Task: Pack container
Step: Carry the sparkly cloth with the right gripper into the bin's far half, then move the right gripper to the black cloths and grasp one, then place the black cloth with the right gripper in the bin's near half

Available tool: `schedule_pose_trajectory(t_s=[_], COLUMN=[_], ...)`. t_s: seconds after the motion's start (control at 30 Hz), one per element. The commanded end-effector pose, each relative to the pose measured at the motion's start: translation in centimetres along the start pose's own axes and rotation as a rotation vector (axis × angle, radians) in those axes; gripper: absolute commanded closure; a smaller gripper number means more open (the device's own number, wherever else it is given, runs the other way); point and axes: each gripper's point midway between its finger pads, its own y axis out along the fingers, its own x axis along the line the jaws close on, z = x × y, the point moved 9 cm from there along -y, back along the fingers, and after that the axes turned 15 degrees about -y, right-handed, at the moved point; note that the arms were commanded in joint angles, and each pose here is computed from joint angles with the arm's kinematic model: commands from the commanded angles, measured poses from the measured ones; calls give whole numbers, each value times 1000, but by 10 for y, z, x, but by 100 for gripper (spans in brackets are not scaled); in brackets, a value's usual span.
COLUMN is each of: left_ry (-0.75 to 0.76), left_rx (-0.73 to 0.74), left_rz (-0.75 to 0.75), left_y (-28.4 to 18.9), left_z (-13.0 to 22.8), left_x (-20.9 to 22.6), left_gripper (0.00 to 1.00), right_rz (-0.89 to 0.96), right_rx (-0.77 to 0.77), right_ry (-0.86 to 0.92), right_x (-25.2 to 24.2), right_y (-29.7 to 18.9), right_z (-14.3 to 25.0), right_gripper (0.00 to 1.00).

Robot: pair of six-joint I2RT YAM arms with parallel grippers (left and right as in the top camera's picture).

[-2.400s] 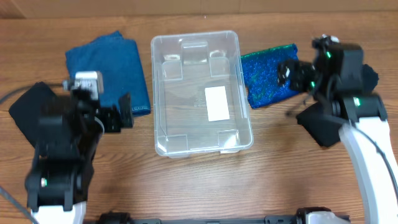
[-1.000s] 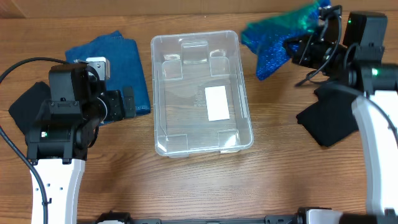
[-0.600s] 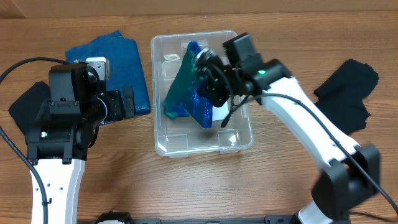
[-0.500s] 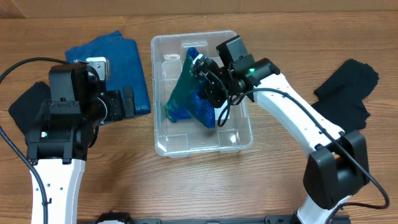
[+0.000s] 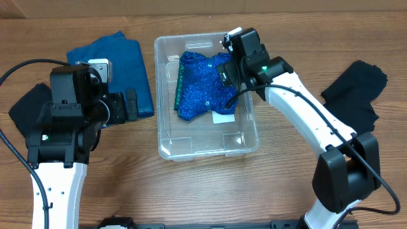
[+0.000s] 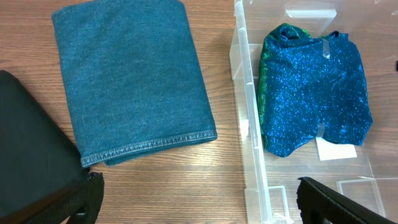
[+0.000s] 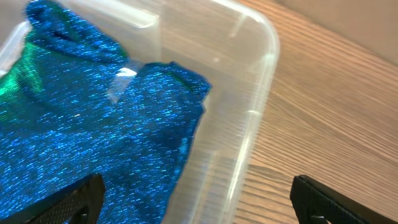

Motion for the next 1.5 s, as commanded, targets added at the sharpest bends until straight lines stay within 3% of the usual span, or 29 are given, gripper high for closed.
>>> schedule_pose_trajectory(t_s=[0.0,0.1,0.17,0.23,0.37,0.53,0.73,0.83,0.97,1.1,1.23,1.4,1.47], left_ry=[21,21,21,21,21,21,21,20,20,21,21,20,20], left_rx=[-29,-29,-29,-29,-29,-29,-29,-29,-29,-29,-29,-29,-29], left_rz=[11,11,11,11,11,11,11,11,11,11,11,11,11], left_y=[-7,-7,-7,-7,-7,-7,-7,-7,-7,-7,-7,-7,-7], left_z=[-6,-6,-6,-6,-6,-6,-6,-6,-6,-6,-6,-6,-6], left_x=[-3,-3,-3,-3,-3,-3,-3,-3,-3,-3,-3,-3,-3], left_gripper=[0,0,0,0,0,0,0,0,0,0,0,0,0], right_rz=[198,325,374,380,363,166,-12,-179,-218,-333,-321,-349,-447], right_rx=[-191,-216,-101,129,331,349,403,304,269,121,-107,-393,-477], right_ry=[125,590,856,1097,1377,1483,1469,1456,1464,1414,1189,675,306], right_x=[-30,-90,-116,-147,-184,-177,-165,-160,-160,-167,-185,-150,-100], right_y=[-90,-156,-168,-171,-152,-95,-17,5,6,-12,-85,-187,-204], right_z=[-28,12,57,124,236,330,370,367,364,337,259,122,67], right_gripper=[0,0,0,0,0,0,0,5,92,96,96,96,96])
